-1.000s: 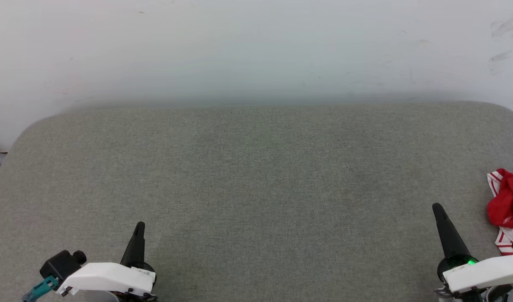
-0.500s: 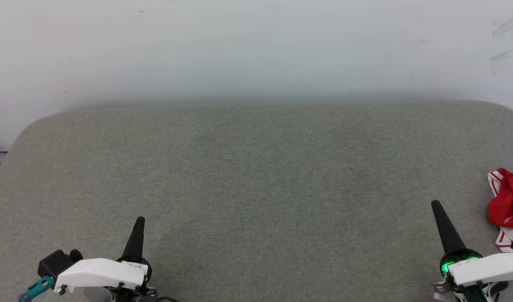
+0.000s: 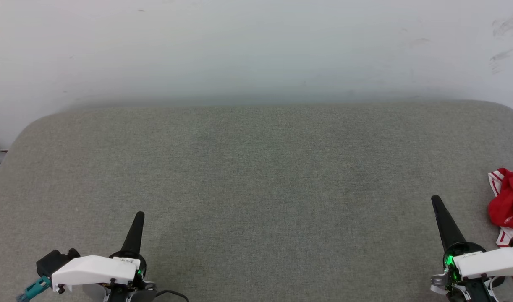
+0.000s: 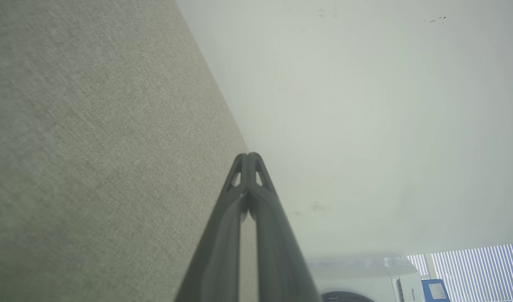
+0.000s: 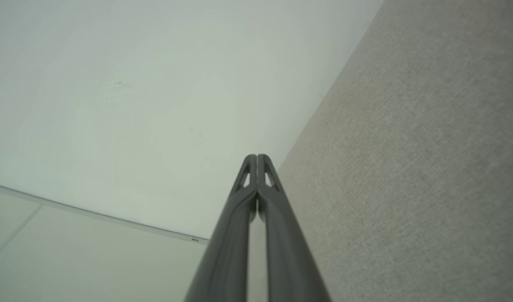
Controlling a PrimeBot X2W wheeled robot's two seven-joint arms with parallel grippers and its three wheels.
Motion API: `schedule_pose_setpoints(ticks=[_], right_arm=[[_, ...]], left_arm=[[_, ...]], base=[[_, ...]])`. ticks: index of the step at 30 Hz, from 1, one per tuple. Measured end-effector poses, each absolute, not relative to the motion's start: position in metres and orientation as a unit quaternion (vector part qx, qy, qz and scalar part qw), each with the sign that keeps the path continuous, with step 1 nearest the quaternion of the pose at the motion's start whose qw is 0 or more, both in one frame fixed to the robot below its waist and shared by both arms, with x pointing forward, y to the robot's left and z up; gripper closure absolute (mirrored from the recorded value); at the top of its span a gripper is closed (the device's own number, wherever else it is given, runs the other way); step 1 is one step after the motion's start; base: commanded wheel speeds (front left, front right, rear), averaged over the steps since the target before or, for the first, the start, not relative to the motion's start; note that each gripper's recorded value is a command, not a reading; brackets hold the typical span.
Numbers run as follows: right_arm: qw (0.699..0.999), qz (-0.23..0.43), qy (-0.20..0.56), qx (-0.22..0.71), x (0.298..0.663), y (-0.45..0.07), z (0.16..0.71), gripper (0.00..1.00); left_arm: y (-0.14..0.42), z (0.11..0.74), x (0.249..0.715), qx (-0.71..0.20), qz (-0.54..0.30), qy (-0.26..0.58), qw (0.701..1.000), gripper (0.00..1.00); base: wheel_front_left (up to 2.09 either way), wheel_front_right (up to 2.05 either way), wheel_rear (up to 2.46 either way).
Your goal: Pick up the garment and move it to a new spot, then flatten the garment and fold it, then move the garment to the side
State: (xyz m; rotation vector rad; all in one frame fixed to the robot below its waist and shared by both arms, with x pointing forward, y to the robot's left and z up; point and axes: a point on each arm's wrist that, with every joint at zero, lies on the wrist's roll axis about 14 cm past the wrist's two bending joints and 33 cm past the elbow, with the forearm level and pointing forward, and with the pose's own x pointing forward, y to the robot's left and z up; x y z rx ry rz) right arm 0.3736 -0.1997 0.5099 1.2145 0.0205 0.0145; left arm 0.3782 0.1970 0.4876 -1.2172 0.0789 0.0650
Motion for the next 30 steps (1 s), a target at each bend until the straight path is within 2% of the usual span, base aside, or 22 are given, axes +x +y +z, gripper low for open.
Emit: schedule_pose_setpoints(ticks=[30], right_arm=[[0.738,-0.002,0.006,0.675,0.384,-0.201,0.505,1.0]], left_arm=[[0.199,0.499,0.385,-0.676,0.012,0.014,0.736,1.0]], base=[[0.0,0.0,0.0]])
